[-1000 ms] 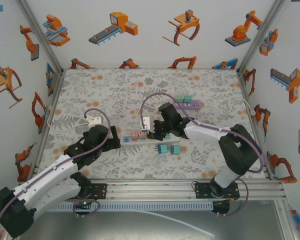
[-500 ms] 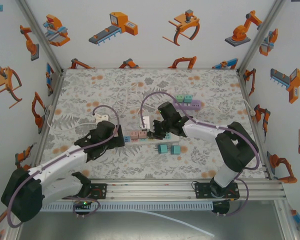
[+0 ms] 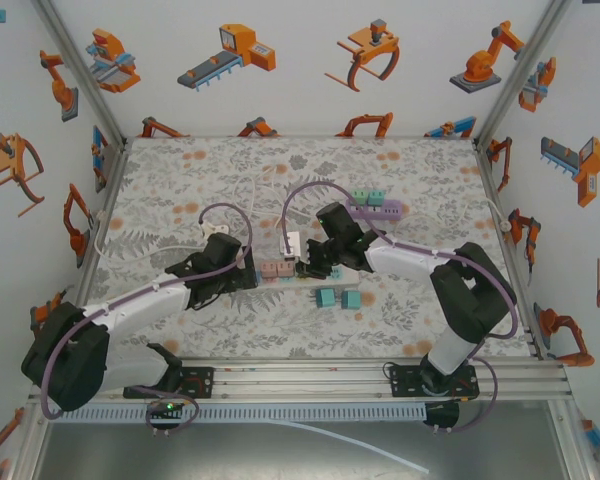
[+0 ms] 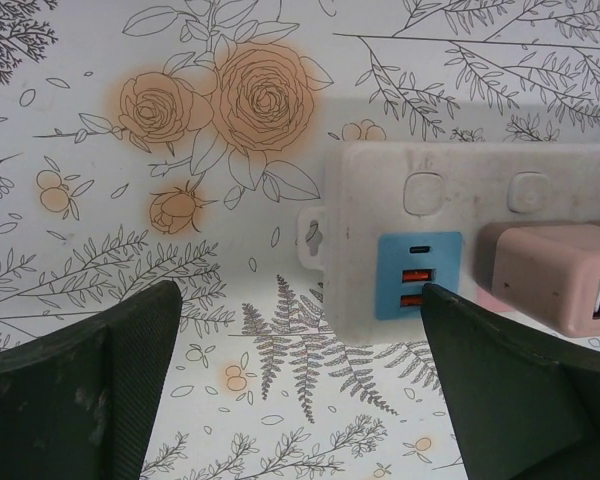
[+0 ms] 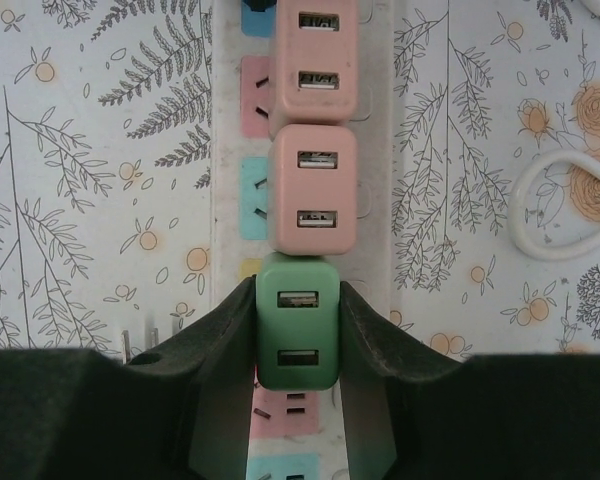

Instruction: Pull the plug off the socket

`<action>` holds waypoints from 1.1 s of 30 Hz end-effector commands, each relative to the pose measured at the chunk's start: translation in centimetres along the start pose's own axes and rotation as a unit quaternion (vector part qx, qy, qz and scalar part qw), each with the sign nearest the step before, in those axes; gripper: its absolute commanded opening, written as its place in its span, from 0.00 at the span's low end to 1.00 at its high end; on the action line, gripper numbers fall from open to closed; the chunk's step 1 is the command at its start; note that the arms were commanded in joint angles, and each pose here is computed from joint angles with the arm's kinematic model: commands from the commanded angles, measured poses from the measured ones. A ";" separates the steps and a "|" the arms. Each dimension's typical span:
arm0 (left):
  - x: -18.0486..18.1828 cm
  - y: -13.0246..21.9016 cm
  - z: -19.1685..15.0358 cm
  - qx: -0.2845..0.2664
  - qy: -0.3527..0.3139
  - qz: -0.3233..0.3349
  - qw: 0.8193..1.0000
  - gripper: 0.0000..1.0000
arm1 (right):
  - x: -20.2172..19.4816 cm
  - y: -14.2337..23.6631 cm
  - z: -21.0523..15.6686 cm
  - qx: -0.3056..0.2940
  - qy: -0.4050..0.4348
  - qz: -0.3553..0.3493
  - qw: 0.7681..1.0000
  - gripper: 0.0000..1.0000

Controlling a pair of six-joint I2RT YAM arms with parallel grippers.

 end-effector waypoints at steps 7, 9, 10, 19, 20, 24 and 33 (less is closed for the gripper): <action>1.1 -1.0 -0.8 0.027 -0.015 0.069 0.997 0.99 | -1.6 1.1 2.5 -0.057 0.011 -0.008 0.998 0.19; 1.1 -1.1 -0.9 0.030 -0.017 0.071 0.997 0.99 | -1.8 1.3 2.4 -0.065 0.002 -0.011 0.998 0.18; 1.1 -1.2 -0.9 0.032 -0.016 0.071 0.997 1.00 | -1.9 1.5 2.3 -0.068 -0.003 -0.013 0.998 0.17; 1.1 -1.0 -0.8 0.028 -0.015 0.071 0.997 1.00 | -2.2 2.0 1.9 -0.065 -0.018 -0.029 0.997 0.15; 1.1 -1.0 -0.8 0.028 -0.015 0.070 0.997 1.00 | -2.2 2.0 1.8 -0.063 -0.019 -0.030 0.997 0.15; 1.1 -0.7 -0.7 0.025 -0.014 0.069 0.997 1.00 | -2.1 2.2 1.9 -0.062 -0.018 -0.033 0.997 0.15; 1.1 -0.3 -0.4 0.019 -0.011 0.064 0.998 1.00 | -2.0 3.1 2.2 -0.063 -0.014 -0.046 0.997 0.15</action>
Point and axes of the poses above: each hand's point on the last joint's axis, 136 mm out from that joint toward the fingers, its own y axis back along the fingers, its own x axis along the line the jaws close on, z = x × y, the point moved 10 cm from there along y, back along the fingers, and after that the axes turned 9 degrees about y, right-handed, at the moved point
